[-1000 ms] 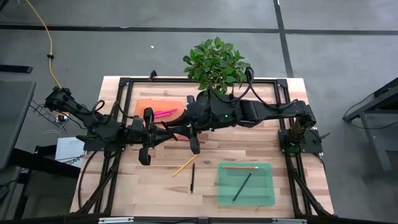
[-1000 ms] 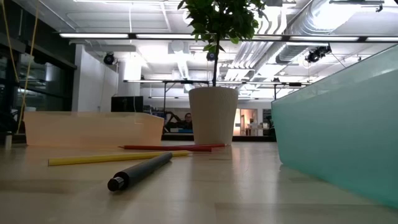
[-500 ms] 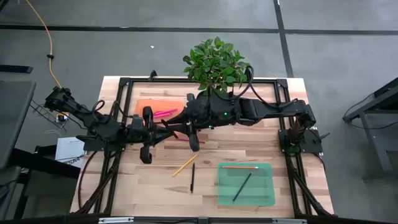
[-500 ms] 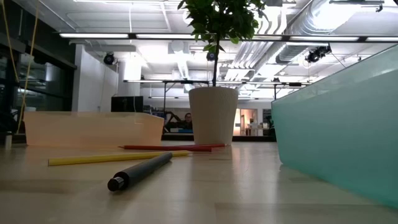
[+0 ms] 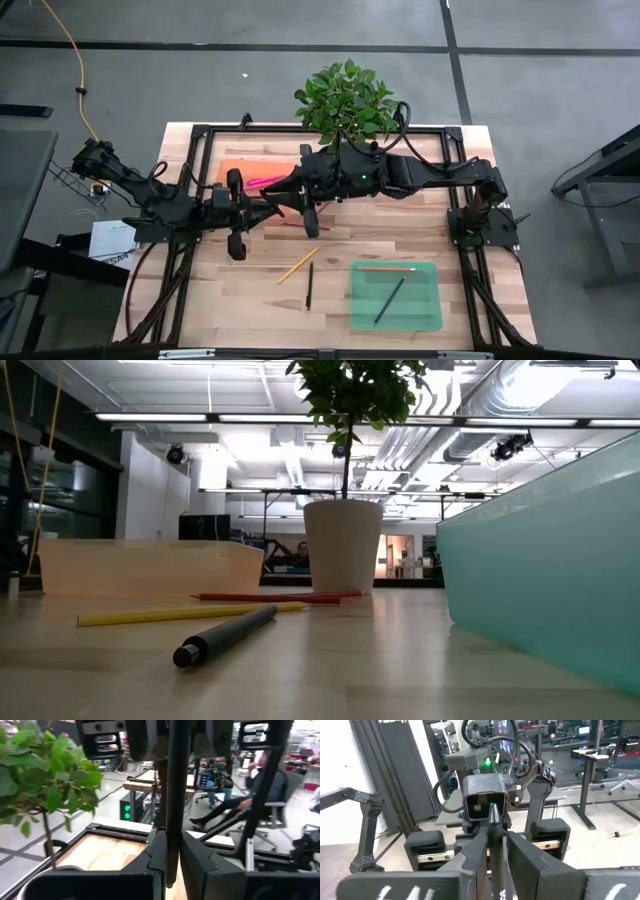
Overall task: Sort pens & pencils
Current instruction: Put the top black pen into the orange bin, then put the black pen into the orange bin
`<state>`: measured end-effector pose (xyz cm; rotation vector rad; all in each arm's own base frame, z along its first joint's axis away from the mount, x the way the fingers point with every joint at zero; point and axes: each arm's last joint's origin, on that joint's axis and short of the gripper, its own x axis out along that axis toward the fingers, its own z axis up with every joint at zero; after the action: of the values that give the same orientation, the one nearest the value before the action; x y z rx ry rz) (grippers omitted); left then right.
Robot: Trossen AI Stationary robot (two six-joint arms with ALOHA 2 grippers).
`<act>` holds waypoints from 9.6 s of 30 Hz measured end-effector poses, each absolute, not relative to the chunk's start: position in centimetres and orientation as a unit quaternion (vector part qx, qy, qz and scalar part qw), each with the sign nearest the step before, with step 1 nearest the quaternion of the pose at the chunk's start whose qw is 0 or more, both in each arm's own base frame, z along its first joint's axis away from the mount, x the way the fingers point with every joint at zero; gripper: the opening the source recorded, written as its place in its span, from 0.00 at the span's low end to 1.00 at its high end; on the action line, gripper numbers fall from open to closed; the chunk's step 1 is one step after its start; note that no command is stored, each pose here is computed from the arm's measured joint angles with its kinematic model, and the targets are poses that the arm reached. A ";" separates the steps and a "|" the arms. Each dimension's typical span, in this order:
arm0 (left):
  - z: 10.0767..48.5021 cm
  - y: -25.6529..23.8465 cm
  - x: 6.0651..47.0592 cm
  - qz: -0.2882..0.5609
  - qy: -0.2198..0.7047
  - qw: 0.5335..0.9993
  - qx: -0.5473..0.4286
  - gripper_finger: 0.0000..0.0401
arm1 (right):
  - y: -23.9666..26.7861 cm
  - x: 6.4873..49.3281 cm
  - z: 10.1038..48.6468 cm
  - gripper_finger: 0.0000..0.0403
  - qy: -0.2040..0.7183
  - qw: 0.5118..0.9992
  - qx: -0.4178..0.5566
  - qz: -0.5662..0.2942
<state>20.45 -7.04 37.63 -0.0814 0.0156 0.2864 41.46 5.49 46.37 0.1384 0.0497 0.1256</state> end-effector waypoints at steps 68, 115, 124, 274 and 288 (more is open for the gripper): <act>22.1 6.9 15.3 0.272 0.504 0.812 -0.113 0.08 | 5.1 41.4 45.3 0.17 0.085 0.987 0.083 0.107; 29.7 1.0 16.7 0.063 0.281 0.951 -0.112 0.25 | 6.2 40.1 42.0 0.17 0.263 0.959 0.063 0.088; 30.1 -4.7 17.3 0.049 0.230 0.965 -0.116 0.25 | 7.4 39.5 41.4 0.17 0.300 0.947 0.069 0.093; 14.5 -14.3 36.2 0.231 0.475 0.783 -0.329 0.25 | 15.1 20.2 49.8 0.17 0.260 0.954 -0.083 0.125; 16.6 -14.3 36.4 0.268 0.502 0.767 -0.298 0.25 | 15.0 20.3 49.8 0.17 0.259 0.954 -0.086 0.124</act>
<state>36.39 -14.31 16.61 -0.6468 1.0903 0.5810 20.31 15.04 49.78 -0.1745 0.5268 0.2516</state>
